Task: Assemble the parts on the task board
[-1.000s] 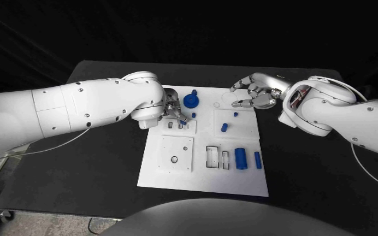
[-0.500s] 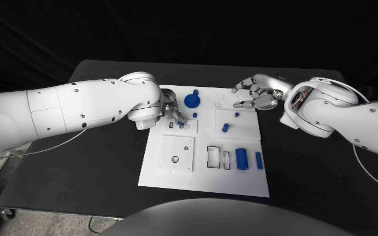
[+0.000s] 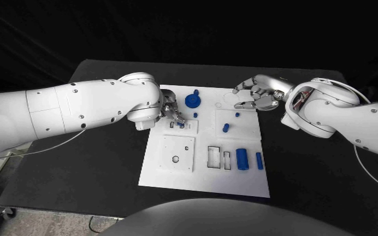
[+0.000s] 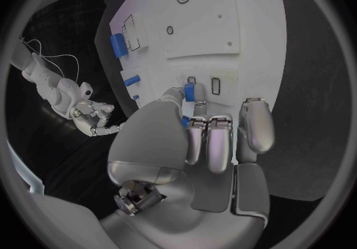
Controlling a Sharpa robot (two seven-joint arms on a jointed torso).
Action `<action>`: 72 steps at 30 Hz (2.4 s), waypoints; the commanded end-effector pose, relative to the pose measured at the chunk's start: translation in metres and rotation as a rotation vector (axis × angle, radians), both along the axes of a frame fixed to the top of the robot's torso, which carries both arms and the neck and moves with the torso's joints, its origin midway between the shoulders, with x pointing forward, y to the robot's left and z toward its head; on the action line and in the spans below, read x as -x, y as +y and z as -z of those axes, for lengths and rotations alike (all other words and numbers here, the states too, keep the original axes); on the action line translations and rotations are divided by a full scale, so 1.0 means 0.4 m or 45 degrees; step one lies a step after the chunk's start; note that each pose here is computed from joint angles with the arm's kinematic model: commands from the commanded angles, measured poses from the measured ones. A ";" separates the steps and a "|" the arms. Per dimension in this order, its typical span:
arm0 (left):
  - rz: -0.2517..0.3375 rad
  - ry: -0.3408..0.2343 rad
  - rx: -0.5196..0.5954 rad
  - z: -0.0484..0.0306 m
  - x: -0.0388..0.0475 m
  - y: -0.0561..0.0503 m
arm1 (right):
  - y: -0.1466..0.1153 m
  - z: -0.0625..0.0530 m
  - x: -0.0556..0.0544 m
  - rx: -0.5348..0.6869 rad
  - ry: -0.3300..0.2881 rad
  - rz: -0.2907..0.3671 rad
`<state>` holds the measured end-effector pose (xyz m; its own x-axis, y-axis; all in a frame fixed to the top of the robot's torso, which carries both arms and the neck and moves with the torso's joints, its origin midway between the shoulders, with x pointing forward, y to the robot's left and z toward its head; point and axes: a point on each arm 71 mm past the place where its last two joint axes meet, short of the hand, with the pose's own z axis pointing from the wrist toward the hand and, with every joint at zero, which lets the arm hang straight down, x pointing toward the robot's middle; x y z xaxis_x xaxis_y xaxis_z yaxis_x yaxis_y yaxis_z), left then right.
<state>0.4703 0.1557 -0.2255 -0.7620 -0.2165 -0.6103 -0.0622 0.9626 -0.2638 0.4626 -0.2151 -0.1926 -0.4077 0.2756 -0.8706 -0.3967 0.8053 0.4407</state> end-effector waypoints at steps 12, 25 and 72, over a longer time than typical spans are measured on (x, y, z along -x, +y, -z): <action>-0.008 0.033 -0.070 0.009 0.015 0.011 | -0.002 0.007 0.001 0.015 0.028 -0.001; 0.002 0.036 -0.065 0.011 0.021 0.005 | -0.003 0.010 0.000 0.012 0.045 0.008; -0.068 -0.114 -0.105 -0.114 -0.030 0.099 | -0.013 0.017 -0.002 0.008 0.047 0.022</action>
<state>0.4808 0.1890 -0.1805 -0.6862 -0.2291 -0.6904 -0.0671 0.9650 -0.2535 0.4636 -0.2206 -0.1991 -0.4321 0.2797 -0.8573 -0.3628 0.8164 0.4492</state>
